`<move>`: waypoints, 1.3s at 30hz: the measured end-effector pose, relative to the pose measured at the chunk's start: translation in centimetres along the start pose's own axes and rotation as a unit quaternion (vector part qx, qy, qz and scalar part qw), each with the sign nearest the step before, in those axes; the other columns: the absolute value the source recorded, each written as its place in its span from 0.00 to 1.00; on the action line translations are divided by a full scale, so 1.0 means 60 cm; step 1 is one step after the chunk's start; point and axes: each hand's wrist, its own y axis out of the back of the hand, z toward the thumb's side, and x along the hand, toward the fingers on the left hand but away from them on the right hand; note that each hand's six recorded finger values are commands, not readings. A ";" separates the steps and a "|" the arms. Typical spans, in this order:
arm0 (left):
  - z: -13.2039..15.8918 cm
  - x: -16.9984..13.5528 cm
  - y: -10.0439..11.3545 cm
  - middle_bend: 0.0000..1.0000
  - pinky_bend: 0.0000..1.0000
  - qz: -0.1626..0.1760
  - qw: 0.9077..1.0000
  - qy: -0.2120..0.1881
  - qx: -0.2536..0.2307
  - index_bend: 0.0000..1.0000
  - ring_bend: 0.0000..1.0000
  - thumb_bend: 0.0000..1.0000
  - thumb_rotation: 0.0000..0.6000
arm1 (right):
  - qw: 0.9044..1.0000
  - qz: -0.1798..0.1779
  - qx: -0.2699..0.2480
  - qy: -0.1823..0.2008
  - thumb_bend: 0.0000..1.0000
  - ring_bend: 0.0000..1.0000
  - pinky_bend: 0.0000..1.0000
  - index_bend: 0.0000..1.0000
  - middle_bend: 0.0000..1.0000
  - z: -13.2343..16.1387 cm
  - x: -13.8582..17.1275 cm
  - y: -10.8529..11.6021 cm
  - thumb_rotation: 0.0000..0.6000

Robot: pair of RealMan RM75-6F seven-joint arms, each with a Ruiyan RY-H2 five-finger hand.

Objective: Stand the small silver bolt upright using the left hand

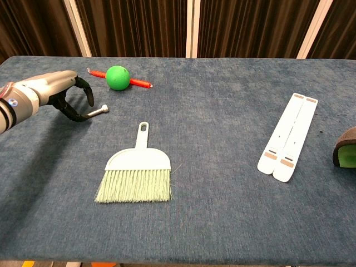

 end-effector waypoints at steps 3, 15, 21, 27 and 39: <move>0.002 0.003 -0.002 0.17 0.00 0.000 1.000 0.010 -0.002 0.46 0.03 0.30 1.00 | 1.000 0.000 0.000 0.000 0.16 0.00 0.00 0.08 0.07 0.000 0.000 0.000 1.00; 0.013 0.005 -0.017 0.17 0.00 0.004 1.000 0.023 -0.004 0.48 0.03 0.31 1.00 | 1.000 0.002 -0.001 -0.003 0.16 0.00 0.00 0.08 0.07 -0.003 0.001 -0.001 1.00; 0.007 0.009 -0.020 0.18 0.00 0.005 0.999 0.036 -0.002 0.51 0.03 0.32 1.00 | 1.000 0.005 -0.001 -0.002 0.16 0.00 0.00 0.08 0.07 -0.004 -0.001 -0.003 1.00; 0.010 0.011 -0.025 0.18 0.00 -0.002 0.999 0.039 -0.008 0.52 0.03 0.34 1.00 | 1.000 0.005 -0.002 -0.004 0.16 0.00 0.00 0.08 0.07 -0.006 -0.001 -0.004 1.00; 0.011 0.016 -0.024 0.21 0.00 -0.001 0.998 0.045 -0.037 0.57 0.03 0.45 1.00 | 1.000 0.006 -0.002 -0.006 0.16 0.00 0.00 0.08 0.07 -0.007 0.000 -0.004 1.00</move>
